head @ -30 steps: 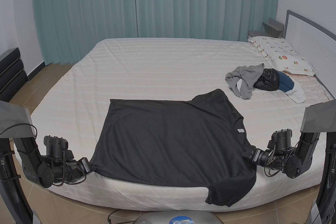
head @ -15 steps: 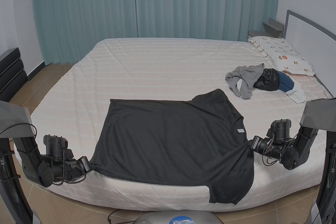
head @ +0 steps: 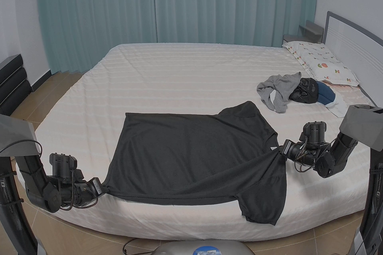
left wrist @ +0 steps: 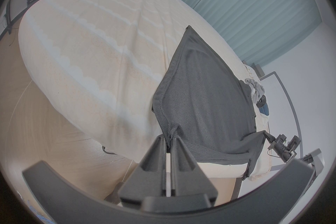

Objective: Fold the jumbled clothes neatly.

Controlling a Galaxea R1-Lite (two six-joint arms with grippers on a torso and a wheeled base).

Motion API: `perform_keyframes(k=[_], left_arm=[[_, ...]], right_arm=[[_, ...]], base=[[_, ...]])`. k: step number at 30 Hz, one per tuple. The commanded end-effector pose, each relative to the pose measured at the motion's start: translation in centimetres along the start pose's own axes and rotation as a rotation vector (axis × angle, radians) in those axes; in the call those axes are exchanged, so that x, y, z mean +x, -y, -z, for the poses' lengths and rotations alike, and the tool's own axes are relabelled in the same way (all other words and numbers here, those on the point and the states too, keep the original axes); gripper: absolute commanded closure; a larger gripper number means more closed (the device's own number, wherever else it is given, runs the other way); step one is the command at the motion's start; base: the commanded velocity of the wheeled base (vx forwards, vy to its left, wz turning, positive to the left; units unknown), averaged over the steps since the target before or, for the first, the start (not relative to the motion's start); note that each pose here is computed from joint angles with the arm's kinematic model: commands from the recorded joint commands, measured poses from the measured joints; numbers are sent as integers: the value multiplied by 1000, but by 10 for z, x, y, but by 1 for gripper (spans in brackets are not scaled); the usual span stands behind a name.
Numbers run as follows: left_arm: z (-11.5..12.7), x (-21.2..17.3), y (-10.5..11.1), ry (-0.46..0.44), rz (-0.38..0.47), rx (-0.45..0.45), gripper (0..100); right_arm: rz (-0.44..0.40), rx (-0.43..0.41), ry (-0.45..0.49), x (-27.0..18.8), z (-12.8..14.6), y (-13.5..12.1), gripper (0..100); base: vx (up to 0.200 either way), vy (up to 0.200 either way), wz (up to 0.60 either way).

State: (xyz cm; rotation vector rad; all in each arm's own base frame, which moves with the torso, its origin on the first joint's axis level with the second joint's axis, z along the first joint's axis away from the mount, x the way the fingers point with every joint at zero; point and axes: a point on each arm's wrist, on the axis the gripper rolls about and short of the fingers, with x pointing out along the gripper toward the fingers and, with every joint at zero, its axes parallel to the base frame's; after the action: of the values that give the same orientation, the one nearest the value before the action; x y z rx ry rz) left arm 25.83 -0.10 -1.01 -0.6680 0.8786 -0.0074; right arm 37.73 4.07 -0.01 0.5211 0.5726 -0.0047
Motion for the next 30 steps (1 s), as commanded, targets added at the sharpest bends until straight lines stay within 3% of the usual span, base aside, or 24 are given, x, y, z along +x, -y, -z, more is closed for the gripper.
perform_keyframes(k=[1, 5, 12, 15, 16, 21, 24, 30], left_arm=[[0, 1, -1, -2, -2, -2, 100], [0, 1, -1, -3, -3, -2, 100], [0, 1, -1, -1, -2, -3, 100], [0, 1, -1, -1, -2, -3, 100], [-1, 1, -1, 1, -2, -3, 100], [-1, 0, 0, 3, 0, -1, 100], [-1, 0, 0, 4, 1, -1, 100], [0, 1, -1, 0, -4, -3, 100]], right_arm=[[4, 2, -7, 11, 5, 5, 0], [-3, 16, -19, 0, 2, 11, 0], [-136, -21, -86, -56, -5, 16, 0], [-174, -36, -138, -73, 4, 17, 0], [-205, -56, -196, -86, 15, 20, 0], [-211, -138, -345, -105, 53, 30, 0], [-236, -154, -393, -108, 67, 36, 0], [-247, -170, -381, -101, 81, 45, 0]], base=[[0, 0, 0], [0, 0, 0], [0, 0, 0], [0, 0, 0], [0, 0, 0], [0, 0, 0], [0, 0, 0], [0, 0, 0]])
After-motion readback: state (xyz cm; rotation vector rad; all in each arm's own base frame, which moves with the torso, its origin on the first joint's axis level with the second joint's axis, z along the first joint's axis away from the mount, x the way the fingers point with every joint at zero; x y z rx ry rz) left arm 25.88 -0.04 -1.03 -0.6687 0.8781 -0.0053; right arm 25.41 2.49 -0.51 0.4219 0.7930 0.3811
